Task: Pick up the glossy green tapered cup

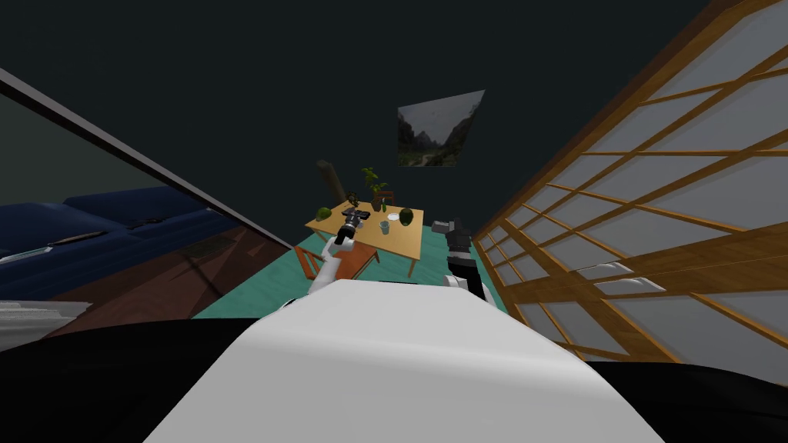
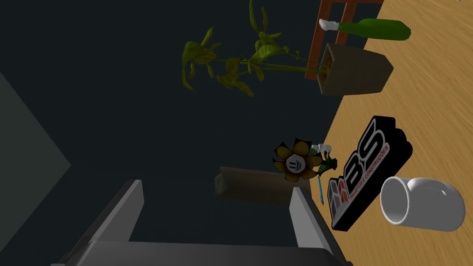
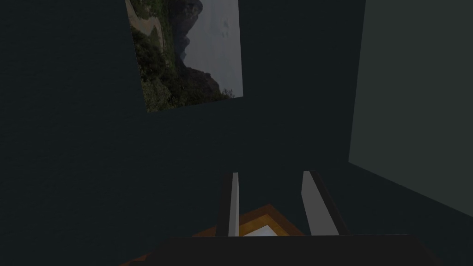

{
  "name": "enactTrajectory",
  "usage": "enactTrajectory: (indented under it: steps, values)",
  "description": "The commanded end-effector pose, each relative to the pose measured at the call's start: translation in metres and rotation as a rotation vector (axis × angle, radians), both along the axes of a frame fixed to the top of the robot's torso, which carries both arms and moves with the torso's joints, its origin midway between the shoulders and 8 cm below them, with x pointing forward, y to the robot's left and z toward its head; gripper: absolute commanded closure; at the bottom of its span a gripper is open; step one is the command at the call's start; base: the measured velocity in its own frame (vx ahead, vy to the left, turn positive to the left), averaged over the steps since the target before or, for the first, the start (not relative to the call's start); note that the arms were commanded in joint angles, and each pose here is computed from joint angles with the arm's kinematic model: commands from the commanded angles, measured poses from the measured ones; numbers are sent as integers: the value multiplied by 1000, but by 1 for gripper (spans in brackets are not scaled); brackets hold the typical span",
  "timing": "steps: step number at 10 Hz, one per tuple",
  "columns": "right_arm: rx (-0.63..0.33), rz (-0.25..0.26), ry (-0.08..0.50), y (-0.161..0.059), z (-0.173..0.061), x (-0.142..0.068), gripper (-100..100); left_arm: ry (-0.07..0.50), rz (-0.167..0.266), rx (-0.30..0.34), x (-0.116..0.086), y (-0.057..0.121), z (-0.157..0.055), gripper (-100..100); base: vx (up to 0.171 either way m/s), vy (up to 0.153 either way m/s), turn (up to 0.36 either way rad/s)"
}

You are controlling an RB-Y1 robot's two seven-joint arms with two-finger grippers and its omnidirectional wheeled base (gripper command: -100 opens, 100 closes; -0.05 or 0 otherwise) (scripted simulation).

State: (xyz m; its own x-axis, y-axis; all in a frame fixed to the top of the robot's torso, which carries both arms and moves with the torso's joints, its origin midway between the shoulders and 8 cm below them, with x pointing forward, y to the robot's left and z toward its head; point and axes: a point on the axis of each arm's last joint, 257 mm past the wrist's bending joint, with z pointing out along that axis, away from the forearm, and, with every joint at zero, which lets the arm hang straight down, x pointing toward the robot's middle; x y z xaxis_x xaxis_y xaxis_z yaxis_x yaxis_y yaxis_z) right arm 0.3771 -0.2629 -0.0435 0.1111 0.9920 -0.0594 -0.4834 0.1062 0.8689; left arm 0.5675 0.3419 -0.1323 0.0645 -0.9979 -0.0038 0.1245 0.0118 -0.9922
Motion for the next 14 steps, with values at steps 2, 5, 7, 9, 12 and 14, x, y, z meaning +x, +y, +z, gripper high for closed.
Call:
enactTrajectory:
  steps: [2,5,7,9,12,14]
  values:
    - [0,0,0,0,0,0,0,69,27,-17,14,9,-16,-100,-10,-22,-22]
    - [0,0,0,0,0,0,0,150,64,-48,35,25,-32,-100,-2,-24,-35]
    - [0,0,0,0,0,0,0,202,89,-67,44,33,-43,-100,0,-19,-30]
    - [0,0,0,0,0,0,0,254,114,-88,51,41,-53,-100,4,-17,-35]
    - [0,0,0,0,0,0,0,338,153,-114,55,51,-74,-100,6,-17,-40]
    - [0,0,0,0,0,0,0,393,178,-137,59,58,-86,-100,12,-13,-46]
